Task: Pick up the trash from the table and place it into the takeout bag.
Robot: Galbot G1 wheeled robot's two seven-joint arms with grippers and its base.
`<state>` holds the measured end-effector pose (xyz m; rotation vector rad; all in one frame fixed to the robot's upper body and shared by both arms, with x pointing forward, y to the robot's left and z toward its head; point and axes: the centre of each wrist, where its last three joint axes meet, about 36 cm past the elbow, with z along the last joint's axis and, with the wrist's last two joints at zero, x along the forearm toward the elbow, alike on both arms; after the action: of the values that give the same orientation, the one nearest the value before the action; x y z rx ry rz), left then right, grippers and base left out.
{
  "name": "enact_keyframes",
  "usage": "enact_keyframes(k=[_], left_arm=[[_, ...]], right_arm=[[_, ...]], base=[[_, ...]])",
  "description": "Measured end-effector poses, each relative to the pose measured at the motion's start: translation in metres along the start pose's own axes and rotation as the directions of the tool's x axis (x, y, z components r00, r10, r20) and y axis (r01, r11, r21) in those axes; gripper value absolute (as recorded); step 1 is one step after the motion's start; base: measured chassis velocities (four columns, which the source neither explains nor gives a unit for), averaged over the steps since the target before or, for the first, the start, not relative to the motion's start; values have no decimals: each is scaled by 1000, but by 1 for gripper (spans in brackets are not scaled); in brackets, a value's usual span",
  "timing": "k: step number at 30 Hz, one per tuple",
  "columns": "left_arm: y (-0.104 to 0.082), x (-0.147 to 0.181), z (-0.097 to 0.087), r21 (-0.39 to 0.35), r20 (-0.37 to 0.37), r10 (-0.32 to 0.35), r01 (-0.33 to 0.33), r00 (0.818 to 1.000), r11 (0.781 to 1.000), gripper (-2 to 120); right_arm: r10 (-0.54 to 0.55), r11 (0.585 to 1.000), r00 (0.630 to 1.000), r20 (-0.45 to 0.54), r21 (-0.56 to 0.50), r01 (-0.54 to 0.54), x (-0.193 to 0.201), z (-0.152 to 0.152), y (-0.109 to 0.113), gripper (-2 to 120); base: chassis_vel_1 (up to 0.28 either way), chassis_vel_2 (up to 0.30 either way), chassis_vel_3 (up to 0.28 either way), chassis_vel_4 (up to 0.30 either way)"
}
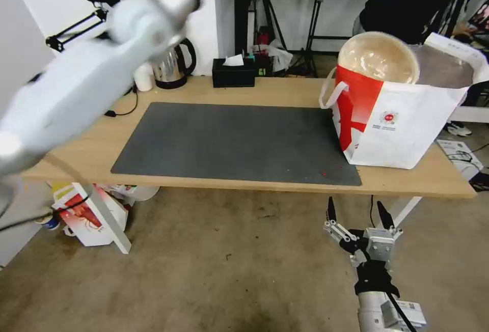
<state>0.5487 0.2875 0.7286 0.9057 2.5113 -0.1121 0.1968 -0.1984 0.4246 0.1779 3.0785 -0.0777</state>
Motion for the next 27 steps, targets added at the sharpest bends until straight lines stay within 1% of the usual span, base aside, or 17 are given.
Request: enact_keyframes(k=[2,3,4,5,7,8,10,11,12,15,17,18,22,23,25,27], left_arm=[[-7,47,-2,2,24,-51,51,998,999,100],[-7,47,-2,2,24,-51,51,998,999,100],[-13,68,1,4,29,-75,75,997,997,100],[-19,91,7,8,26,-105,105,994,994,100],[-25,120,14,5,25,-157,157,987,988,100],[-25,120,14,5,25,-157,157,987,988,100],[-38,153,26,10,17,-209,209,978,978,100],[-44,163,29,9,15,-224,224,974,975,100],[-44,163,29,9,15,-224,224,974,975,100],[-70,189,40,9,17,-263,262,965,965,100],[-90,209,53,7,12,-303,303,953,953,100],[-90,209,53,7,12,-303,303,953,953,100],[-124,236,77,16,7,-365,365,931,931,100],[-124,236,77,16,7,-365,365,931,931,100],[-142,244,86,37,4,-393,392,920,919,100],[-159,252,98,47,-5,-409,409,912,911,100]], right_arm=[[0,1000,1000,0,0,0,0,0,0,100],[0,1000,1000,0,0,0,0,0,0,100],[0,1000,1000,0,0,0,0,0,0,100],[0,1000,1000,0,0,0,0,0,0,100],[0,1000,1000,0,0,0,0,0,0,100],[0,1000,1000,0,0,0,0,0,0,100],[0,1000,1000,0,0,0,0,0,0,100],[0,1000,1000,0,0,0,0,0,0,100],[0,1000,1000,0,0,0,0,0,0,100],[0,1000,1000,0,0,0,0,0,0,100],[0,1000,1000,0,0,0,0,0,0,100],[0,1000,1000,0,0,0,0,0,0,100],[0,1000,1000,0,0,0,0,0,0,100],[0,1000,1000,0,0,0,0,0,0,100],[0,1000,1000,0,0,0,0,0,0,100],[0,1000,1000,0,0,0,0,0,0,100]], base=[[0,0,0,0],[0,0,0,0],[0,0,0,0],[0,0,0,0],[0,0,0,0],[0,0,0,0],[0,0,0,0],[0,0,0,0],[0,0,0,0],[0,0,0,0],[0,0,0,0],[0,0,0,0],[0,0,0,0],[0,0,0,0],[0,0,0,0],[0,0,0,0]])
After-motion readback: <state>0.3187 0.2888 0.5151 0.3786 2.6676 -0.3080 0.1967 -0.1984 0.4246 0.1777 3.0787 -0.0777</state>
